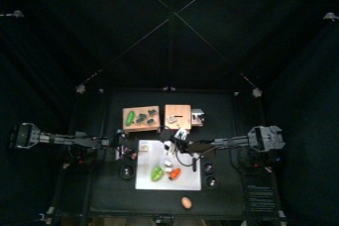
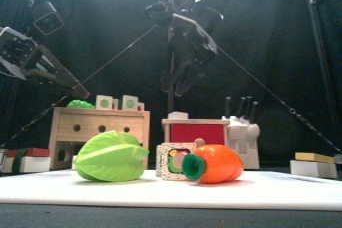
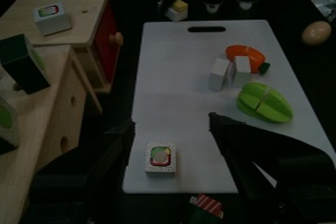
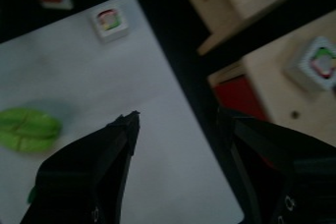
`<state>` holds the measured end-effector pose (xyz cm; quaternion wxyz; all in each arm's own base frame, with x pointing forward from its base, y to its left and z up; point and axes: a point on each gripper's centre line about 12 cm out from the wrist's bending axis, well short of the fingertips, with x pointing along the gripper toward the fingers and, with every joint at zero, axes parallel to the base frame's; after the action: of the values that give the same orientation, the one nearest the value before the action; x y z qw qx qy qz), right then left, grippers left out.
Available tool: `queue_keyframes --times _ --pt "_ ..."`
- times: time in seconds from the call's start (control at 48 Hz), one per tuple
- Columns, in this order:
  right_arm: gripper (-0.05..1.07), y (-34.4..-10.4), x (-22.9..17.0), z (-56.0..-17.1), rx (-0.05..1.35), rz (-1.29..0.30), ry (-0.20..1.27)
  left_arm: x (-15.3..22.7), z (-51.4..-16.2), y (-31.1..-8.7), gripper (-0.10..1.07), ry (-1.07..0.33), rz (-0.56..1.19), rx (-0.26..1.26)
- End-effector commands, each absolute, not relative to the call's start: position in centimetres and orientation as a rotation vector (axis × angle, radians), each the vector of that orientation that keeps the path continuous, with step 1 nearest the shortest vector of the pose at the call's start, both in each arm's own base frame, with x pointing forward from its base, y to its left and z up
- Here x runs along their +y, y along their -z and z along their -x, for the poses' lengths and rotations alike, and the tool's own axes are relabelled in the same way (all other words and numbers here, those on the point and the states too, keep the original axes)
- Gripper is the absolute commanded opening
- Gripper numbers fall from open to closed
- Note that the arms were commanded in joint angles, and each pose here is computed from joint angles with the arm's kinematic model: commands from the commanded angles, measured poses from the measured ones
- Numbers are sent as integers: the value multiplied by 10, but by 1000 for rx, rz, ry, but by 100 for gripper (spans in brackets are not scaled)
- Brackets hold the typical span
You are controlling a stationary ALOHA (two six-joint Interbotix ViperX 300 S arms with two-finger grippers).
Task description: Grab sushi piece
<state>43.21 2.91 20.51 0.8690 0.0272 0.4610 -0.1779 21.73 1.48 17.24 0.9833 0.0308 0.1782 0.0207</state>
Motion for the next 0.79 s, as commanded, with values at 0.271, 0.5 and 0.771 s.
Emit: queue_keyframes --times 0.271,0.5,0.771 --pt "95 -176 52 -446 1031 -133 340 15 -222 -179 95 -42 -62 334" --pt "95 -167 50 -453 1017 -154 325 15 -222 -179 95 -42 -61 335" --pt "95 -162 33 -456 1000 -181 342 15 -221 -179 95 -42 -62 338"
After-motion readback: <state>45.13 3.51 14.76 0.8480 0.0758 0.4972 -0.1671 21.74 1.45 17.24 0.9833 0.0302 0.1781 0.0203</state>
